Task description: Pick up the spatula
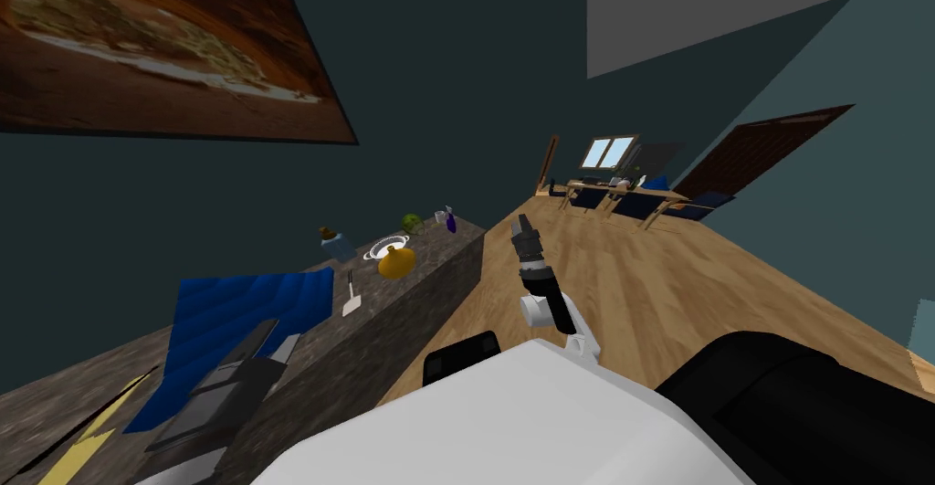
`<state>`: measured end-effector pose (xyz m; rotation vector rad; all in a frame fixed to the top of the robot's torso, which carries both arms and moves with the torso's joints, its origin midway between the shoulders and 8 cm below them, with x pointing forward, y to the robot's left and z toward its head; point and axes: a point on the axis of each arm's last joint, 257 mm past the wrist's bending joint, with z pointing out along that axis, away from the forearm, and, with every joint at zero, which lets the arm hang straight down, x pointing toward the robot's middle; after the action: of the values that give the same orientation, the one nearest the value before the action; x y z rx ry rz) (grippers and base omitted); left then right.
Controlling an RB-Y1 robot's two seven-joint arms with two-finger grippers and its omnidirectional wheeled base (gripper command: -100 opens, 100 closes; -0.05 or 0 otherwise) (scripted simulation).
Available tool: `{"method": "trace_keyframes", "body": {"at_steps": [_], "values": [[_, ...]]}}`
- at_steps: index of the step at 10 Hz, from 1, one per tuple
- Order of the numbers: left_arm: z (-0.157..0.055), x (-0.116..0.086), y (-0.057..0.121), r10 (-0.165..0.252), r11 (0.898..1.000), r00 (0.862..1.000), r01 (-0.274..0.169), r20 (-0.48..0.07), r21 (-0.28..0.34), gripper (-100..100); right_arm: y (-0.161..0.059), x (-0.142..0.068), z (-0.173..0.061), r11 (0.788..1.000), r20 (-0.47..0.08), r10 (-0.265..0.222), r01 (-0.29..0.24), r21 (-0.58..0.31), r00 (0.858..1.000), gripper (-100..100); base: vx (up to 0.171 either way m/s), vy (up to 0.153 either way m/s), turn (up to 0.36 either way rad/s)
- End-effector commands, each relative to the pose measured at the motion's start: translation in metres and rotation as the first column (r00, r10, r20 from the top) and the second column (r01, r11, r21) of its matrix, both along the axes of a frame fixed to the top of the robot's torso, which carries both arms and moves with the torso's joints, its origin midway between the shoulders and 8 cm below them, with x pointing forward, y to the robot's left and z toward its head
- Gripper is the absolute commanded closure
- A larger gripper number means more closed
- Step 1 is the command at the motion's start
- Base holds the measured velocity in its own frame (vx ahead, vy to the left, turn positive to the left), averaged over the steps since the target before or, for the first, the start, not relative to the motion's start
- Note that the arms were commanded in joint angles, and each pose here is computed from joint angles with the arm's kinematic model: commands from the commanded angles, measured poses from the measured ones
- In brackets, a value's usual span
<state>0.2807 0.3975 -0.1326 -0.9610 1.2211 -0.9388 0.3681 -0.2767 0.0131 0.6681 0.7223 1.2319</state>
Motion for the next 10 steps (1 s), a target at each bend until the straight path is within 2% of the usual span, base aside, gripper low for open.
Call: {"method": "trace_keyframes", "body": {"at_steps": [1,2,3,4,5,6,7,9,10], "values": [[-0.013,-0.013,0.015,0.017,1.0,0.998,-0.016,-0.066,0.01,-100,0.0,0.0,0.0,1.0,0.0,0.0,0.0,0.0,1.0,0,-0.052,0.003,-0.145],[-0.016,-0.016,0.016,0.021,1.0,0.997,-0.02,-0.077,0.01,-100,0.0,0.0,0.0,1.0,0.0,0.0,0.0,0.0,1.0,0,-0.034,0.008,-0.1],[-0.025,-0.025,0.027,0.032,0.999,0.992,-0.03,-0.124,0.018,-100,0.0,0.0,0.0,1.0,0.0,0.0,0.0,0.0,1.0,0,-0.035,0.008,-0.185],[-0.029,-0.029,0.028,0.037,0.999,0.99,-0.035,-0.137,0.019,-100,0.0,0.0,0.0,1.0,0.0,0.0,0.0,0.0,1.0,0,-0.032,0.009,-0.108],[-0.039,-0.04,0.039,0.051,0.999,0.98,-0.046,-0.192,0.026,-100,0.0,0.0,0.0,1.0,0.0,0.0,0.0,0.0,1.0,0,-0.038,0.004,-0.191],[-0.041,-0.042,0.04,0.053,0.998,0.979,-0.048,-0.198,0.026,-100,0.0,0.0,0.0,1.0,0.0,0.0,0.0,0.0,1.0,0,-0.029,0.003,-0.104],[-0.051,-0.055,0.051,0.067,0.998,0.965,-0.06,-0.255,0.034,-100,0.0,0.0,0.0,1.0,0.0,0.0,0.0,0.0,1.0,0,-0.028,0.0,-0.233],[-0.073,-0.081,0.071,0.098,0.995,0.924,-0.088,-0.369,0.045,-100,0.0,0.0,0.0,1.0,0.0,0.0,0.0,0.0,1.0,0,-0.031,0.004,-0.366],[-0.075,-0.084,0.071,0.099,0.995,0.92,-0.088,-0.378,0.047,-100,0.0,0.0,0.0,1.0,0.0,0.0,0.0,0.0,1.0,0,-0.015,0.014,-0.078]]}}
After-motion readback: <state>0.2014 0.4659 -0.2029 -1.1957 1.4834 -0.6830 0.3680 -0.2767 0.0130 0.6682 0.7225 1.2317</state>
